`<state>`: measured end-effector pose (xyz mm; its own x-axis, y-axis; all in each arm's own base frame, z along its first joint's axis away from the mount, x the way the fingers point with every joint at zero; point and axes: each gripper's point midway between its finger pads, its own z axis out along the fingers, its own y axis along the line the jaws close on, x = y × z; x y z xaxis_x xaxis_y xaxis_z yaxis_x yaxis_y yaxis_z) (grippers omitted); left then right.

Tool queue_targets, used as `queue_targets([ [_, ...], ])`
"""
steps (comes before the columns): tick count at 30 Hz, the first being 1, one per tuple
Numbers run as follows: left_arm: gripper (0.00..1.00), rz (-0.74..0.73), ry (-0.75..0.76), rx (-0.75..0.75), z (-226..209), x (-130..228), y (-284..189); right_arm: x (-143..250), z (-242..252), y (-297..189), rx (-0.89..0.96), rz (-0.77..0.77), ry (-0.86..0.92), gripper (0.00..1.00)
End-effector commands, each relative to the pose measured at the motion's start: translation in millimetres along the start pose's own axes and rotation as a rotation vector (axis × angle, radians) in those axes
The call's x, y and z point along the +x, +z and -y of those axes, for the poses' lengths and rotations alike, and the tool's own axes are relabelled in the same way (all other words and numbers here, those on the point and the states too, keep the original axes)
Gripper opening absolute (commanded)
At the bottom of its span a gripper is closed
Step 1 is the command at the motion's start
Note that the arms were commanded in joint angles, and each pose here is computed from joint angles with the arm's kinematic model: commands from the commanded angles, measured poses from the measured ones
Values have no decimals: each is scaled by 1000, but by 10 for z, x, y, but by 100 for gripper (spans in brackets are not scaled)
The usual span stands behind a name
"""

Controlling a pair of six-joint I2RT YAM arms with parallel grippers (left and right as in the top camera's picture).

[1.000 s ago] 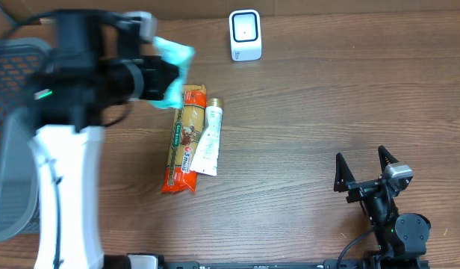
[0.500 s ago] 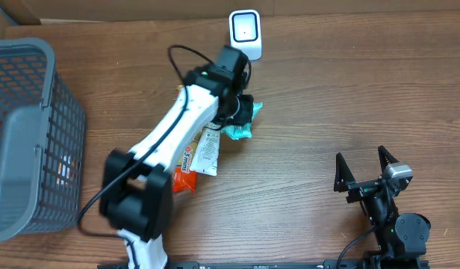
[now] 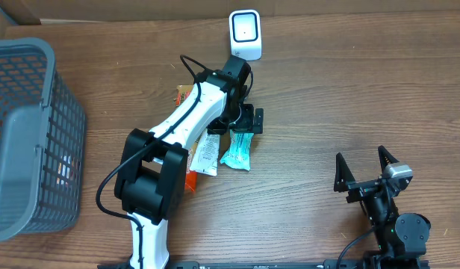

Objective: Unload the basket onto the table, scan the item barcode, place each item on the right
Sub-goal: 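Carry the wipes pack out and place it right of the tube, then move the left gripper back into the basket toward the last item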

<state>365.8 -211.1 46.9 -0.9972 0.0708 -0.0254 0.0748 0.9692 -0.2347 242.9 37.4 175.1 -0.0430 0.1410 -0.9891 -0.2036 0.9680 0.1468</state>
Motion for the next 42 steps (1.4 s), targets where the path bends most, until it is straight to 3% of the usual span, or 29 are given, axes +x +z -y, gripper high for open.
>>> queue_targets([
  [1,100,164,92,77,243,-276,-752,18,-2,1,0,5,1,100],
  [6,100,397,175,111,343,-412,-1962,17,-2,1,0,5,1,100],
  [10,100,598,159,117,157,-313,-2974,18,-2,1,0,5,1,100],
  [14,100,749,57,72,-350,-36,-3714,17,-2,1,0,5,1,100],
  [19,100,842,-185,-62,-1265,418,-4172,17,-2,1,0,5,1,100],
  [24,100,878,-487,-215,-2210,811,-4378,17,-2,1,0,5,1,100],
  [28,100,895,-703,-255,-2727,1037,-4409,17,-2,1,0,5,1,100],
  [42,100,741,-1016,-292,-3688,1327,-3678,17,-2,1,0,5,1,100],
])
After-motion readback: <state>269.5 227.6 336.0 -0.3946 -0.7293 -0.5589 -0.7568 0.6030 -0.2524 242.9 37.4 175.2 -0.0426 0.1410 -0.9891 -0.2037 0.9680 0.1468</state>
